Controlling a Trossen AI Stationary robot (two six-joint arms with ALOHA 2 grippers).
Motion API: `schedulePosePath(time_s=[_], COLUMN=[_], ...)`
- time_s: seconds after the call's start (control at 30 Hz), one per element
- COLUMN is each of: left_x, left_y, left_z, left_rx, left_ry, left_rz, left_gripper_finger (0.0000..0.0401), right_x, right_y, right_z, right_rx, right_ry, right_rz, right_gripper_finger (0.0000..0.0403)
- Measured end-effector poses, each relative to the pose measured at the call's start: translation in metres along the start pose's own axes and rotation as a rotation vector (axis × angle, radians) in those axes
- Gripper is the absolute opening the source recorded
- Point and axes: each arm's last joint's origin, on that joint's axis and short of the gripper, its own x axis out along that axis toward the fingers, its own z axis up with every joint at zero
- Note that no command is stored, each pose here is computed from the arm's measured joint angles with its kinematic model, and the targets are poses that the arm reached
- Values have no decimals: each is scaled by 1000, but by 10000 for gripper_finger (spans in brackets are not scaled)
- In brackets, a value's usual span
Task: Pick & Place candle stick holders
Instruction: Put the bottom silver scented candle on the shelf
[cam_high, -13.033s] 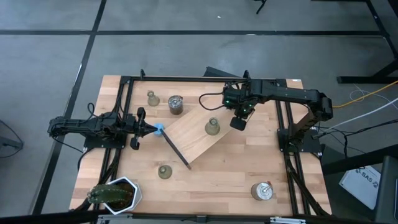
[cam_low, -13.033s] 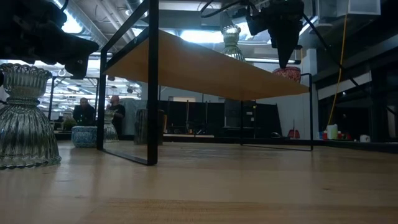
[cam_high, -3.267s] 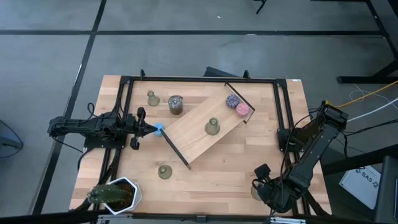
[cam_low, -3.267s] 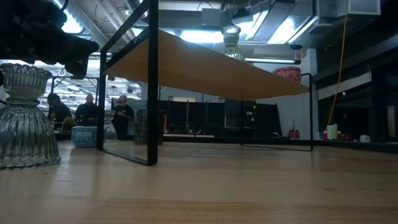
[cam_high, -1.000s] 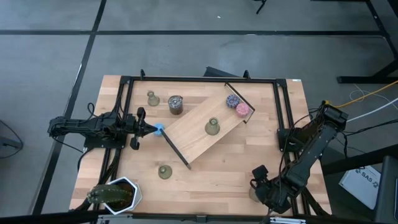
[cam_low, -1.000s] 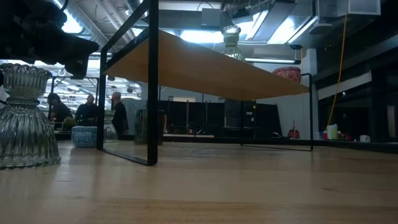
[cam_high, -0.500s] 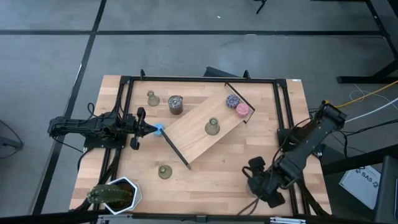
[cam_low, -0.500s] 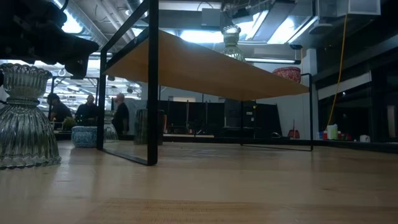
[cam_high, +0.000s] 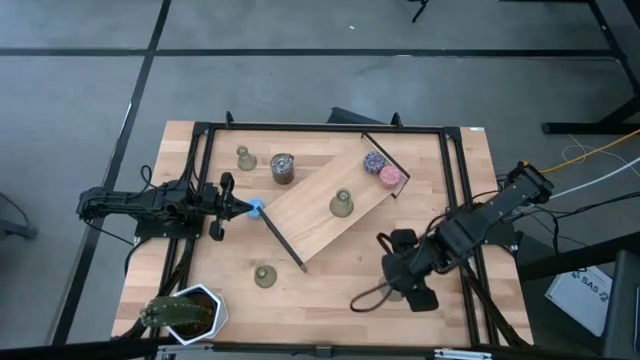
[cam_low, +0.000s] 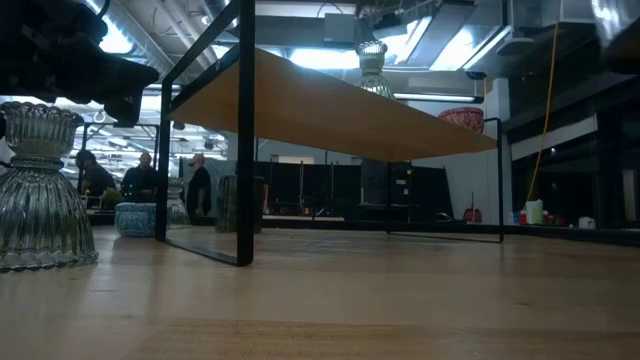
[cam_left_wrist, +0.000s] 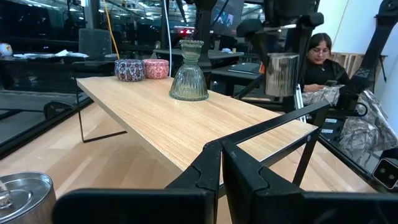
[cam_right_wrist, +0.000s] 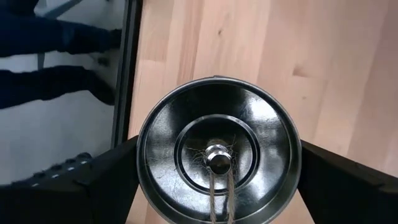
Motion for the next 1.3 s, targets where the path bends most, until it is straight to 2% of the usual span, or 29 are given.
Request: schedulePosePath(time_s=[0.3,0.57,1.03,1.3], left_x=[0,0,0,0], left_y=[0,0,0,0], left_z=[0,0,0,0], left_rx=[0,0,0,0], left_ry=[0,0,0,0], left_rz=[0,0,0,0], left_gripper_finger=[13,10,13,11], right_x=[-14,-24,-34,-43], right_y=[-16,-29,-79,-88], right_z=[34,65,104,121], right_rx=[74,89,240,219], right_ry=[20,-40,-113,-171], right_rz=[-16,-15,-49,-45], right_gripper_finger=[369,369,369,369])
